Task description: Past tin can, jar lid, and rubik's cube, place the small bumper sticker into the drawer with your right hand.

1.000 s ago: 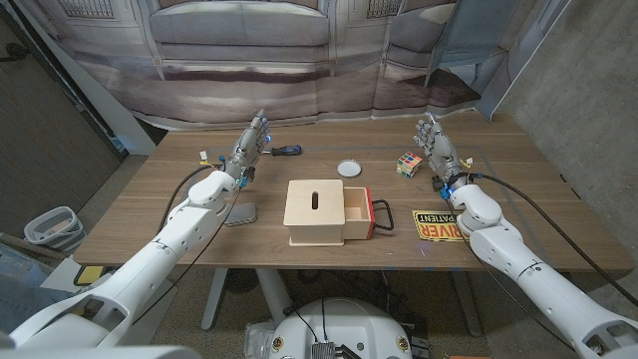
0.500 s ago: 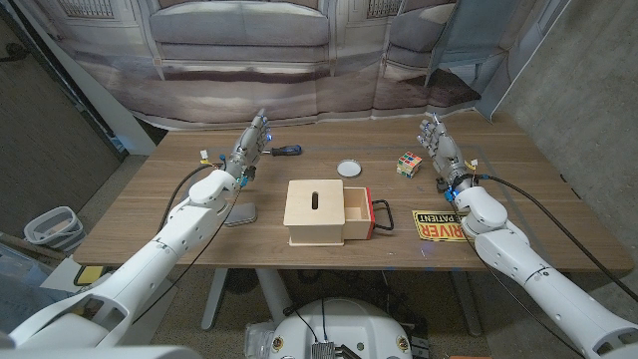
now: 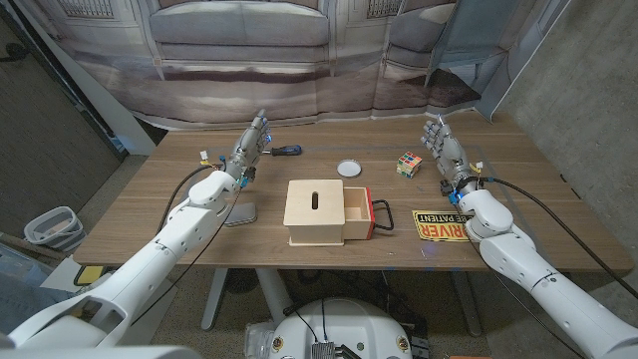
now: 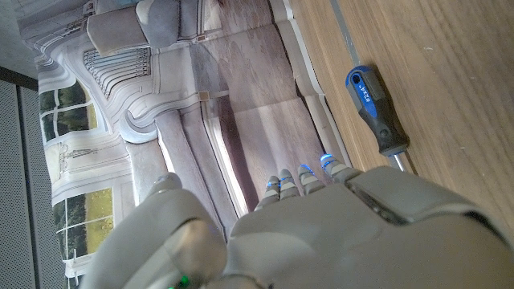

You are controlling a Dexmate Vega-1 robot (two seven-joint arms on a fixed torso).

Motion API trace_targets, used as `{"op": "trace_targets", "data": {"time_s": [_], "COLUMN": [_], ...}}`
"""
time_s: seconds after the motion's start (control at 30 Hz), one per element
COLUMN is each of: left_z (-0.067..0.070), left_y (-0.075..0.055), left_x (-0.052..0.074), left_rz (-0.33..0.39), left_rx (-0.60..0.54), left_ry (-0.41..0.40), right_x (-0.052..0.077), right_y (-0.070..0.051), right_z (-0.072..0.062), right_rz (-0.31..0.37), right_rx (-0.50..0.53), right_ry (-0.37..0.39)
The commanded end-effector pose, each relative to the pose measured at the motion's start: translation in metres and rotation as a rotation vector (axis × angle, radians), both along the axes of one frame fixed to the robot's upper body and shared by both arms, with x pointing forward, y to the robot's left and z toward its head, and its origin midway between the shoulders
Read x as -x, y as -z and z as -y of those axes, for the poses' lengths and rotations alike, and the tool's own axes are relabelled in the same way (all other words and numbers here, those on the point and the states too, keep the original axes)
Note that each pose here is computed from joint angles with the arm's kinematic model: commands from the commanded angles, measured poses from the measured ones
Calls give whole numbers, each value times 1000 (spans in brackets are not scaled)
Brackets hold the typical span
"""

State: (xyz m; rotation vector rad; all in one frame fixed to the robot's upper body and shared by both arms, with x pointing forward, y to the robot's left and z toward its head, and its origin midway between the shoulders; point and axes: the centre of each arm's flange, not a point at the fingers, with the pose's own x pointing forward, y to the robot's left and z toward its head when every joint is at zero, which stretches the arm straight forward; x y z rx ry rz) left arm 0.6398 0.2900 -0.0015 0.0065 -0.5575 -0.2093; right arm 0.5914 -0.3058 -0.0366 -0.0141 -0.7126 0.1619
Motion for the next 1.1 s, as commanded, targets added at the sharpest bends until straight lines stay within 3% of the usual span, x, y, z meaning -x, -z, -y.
{"op": "trace_targets", "data": {"time_s": [0.03, 0.77, 1.1], "left_z": [-1, -3, -4], "left_y": [-3, -2, -1], "left_x": [2, -5, 0], "left_rz": [4, -23, -9], "left_rx": [-4, -28, -9], "left_ry": [0, -10, -7], "right_x": [7, 19, 30], "right_y": [1, 4, 5], "right_z": [2, 10, 15], "right_rz": [16, 25, 39], "right_rx": [-5, -10, 6], "right_ry": [13, 28, 44]}}
